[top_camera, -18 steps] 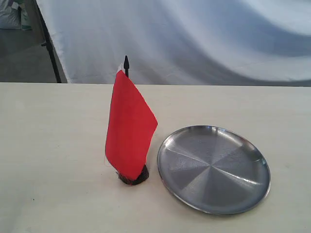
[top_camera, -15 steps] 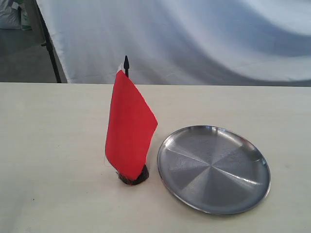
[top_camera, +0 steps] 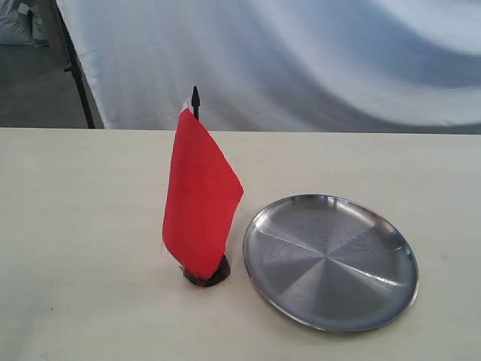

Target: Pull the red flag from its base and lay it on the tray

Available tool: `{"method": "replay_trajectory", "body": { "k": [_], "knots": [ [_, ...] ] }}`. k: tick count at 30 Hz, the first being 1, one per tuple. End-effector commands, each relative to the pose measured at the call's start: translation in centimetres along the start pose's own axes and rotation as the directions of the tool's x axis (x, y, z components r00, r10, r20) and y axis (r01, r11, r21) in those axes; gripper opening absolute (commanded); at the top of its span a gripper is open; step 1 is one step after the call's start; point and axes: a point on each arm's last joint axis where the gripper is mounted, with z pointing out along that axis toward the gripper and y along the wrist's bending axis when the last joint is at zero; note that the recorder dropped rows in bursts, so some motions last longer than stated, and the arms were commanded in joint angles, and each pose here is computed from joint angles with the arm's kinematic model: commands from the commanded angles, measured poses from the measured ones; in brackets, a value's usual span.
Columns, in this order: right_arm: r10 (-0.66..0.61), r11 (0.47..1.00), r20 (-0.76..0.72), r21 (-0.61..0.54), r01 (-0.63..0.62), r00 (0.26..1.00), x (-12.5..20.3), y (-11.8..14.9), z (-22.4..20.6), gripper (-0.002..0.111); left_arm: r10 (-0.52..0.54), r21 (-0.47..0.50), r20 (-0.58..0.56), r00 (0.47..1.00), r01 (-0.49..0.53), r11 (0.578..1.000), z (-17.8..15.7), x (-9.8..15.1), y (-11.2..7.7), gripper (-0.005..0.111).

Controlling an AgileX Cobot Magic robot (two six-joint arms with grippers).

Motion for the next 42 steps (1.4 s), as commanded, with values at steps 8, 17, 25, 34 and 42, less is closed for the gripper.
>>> {"method": "replay_trajectory", "body": {
  "k": [8, 17, 25, 34, 42],
  "knots": [
    [0.181, 0.983, 0.238, -0.038, -0.177, 0.954, -2.2, 0.0, -0.3, 0.0, -0.009, -0.003, 0.002, 1.0, 0.009, 1.0, 0.0, 0.1, 0.0, 0.0],
    [0.276, 0.961, 0.237, -0.061, -0.269, 0.932, -2.3, 0.0, -0.3, 0.0, -0.009, -0.003, 0.002, 1.0, 0.009, 1.0, 0.0, 0.1, 0.0, 0.0],
    [0.36, 0.933, 0.206, -0.076, -0.352, 0.91, -2.0, 0.0, -0.3, 0.0, -0.009, -0.003, 0.002, 1.0, 0.009, 1.0, 0.0, 0.1, 0.0, 0.0],
    [0.211, 0.973, 0.215, -0.137, -0.185, 0.953, -2.2, 0.6, -0.3, 0.0, -0.009, -0.003, 0.002, 1.0, 0.009, 1.0, 0.0, 0.1, 0.0, 0.0],
    [0.123, 0.923, 0.284, -0.384, -0.005, 0.951, -3.0, 2.5, -1.0, 0.0, -0.009, -0.003, 0.002, 1.0, 0.009, 1.0, 0.0, 0.1, 0.0, 0.0]
  ]
}}
